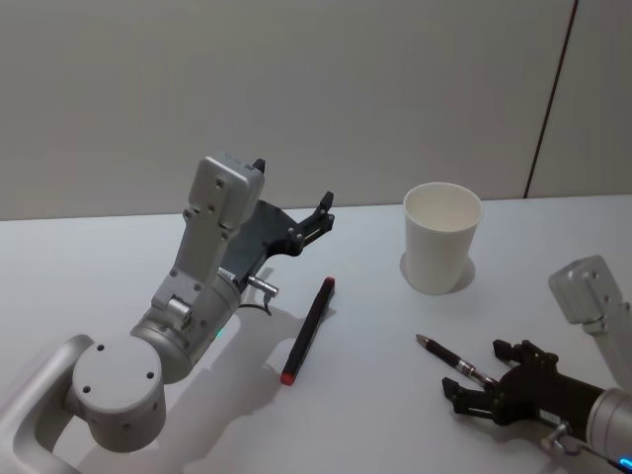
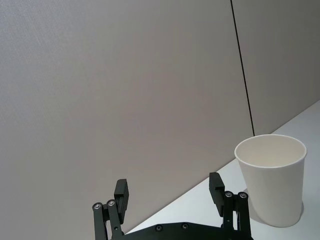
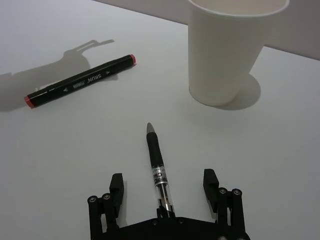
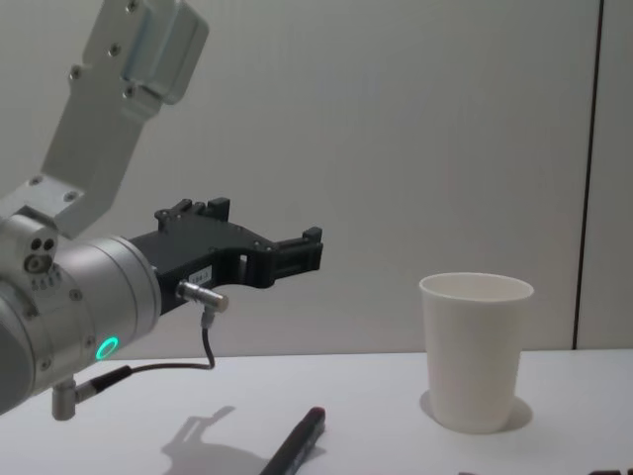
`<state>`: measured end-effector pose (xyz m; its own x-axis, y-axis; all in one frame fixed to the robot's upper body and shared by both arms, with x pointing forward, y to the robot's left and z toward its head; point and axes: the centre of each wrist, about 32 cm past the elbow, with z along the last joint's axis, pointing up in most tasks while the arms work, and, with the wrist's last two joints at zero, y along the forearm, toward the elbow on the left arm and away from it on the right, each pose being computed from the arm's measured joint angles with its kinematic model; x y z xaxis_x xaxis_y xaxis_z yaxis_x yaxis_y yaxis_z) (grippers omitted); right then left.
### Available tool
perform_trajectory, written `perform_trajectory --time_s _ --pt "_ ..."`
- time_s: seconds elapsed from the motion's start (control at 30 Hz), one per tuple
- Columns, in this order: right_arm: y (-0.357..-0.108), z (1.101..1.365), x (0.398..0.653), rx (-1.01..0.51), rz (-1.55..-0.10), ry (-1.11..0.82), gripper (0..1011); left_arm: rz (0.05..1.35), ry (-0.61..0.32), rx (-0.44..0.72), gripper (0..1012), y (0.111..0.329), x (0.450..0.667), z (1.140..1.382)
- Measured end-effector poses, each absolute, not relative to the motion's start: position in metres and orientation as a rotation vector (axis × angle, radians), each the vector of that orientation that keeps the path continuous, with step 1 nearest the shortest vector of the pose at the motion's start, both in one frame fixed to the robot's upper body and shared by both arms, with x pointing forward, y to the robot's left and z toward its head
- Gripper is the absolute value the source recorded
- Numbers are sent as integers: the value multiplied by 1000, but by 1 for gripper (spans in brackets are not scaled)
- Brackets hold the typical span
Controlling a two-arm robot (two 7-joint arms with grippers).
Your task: Place the pen into the pen holder.
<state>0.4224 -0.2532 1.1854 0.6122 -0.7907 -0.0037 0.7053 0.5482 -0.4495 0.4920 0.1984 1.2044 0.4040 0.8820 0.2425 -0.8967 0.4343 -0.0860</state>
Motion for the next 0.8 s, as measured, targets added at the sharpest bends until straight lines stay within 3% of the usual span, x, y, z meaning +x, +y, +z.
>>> perform_trajectory --time_s 0.7,0.8 --pt "-250 1183 427 -437 -887 225 1001 1124 -268 61 1001 198 492 1204" --pt "-250 1183 427 -437 -886 225 966 1124 -268 61 1001 198 492 1204"
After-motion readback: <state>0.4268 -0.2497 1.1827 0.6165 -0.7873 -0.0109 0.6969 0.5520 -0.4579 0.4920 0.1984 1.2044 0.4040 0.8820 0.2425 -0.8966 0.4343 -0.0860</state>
